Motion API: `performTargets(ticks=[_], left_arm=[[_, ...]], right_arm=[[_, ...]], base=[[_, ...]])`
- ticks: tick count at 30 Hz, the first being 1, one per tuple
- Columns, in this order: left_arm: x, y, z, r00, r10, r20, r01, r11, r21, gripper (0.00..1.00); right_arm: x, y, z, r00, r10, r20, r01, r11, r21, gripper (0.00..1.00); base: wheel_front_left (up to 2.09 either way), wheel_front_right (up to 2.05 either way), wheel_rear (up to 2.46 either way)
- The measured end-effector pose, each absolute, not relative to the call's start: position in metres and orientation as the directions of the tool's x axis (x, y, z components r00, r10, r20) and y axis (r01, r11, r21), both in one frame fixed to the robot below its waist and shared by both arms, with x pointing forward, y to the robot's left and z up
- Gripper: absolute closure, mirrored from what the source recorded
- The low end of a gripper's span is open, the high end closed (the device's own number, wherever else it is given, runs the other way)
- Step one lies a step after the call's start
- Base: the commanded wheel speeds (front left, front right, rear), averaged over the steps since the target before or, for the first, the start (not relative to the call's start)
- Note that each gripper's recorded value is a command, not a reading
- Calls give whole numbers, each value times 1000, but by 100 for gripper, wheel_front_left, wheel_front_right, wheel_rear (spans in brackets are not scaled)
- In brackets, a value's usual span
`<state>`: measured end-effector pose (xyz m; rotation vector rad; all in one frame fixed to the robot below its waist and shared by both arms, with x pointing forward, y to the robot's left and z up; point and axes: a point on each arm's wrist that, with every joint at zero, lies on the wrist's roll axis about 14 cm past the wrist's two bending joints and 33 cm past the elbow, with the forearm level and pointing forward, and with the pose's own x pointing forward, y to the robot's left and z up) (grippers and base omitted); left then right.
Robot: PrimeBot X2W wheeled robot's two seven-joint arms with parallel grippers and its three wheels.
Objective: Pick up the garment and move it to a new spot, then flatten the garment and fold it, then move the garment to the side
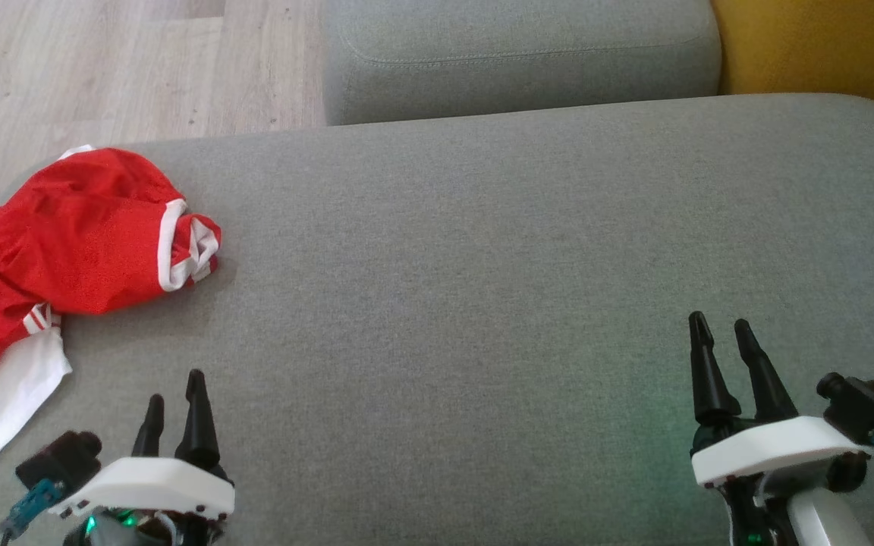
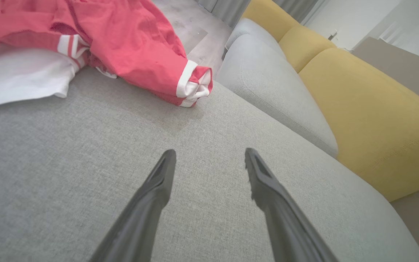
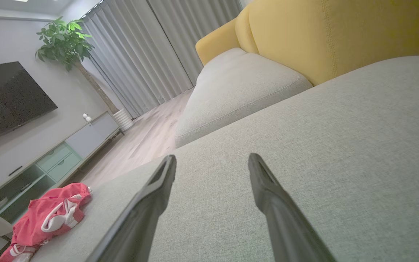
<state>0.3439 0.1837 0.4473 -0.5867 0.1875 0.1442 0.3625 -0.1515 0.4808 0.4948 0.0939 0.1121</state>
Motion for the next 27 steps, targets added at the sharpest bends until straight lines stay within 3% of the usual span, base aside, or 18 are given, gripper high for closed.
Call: performTargets(ticks=[27], left_arm=[[341, 173, 461, 994, 25, -109, -41, 988, -149, 0]], right_arm=[[360, -145, 477, 985, 165, -41, -154, 968, 198, 0]], base=[[0, 0, 0]])
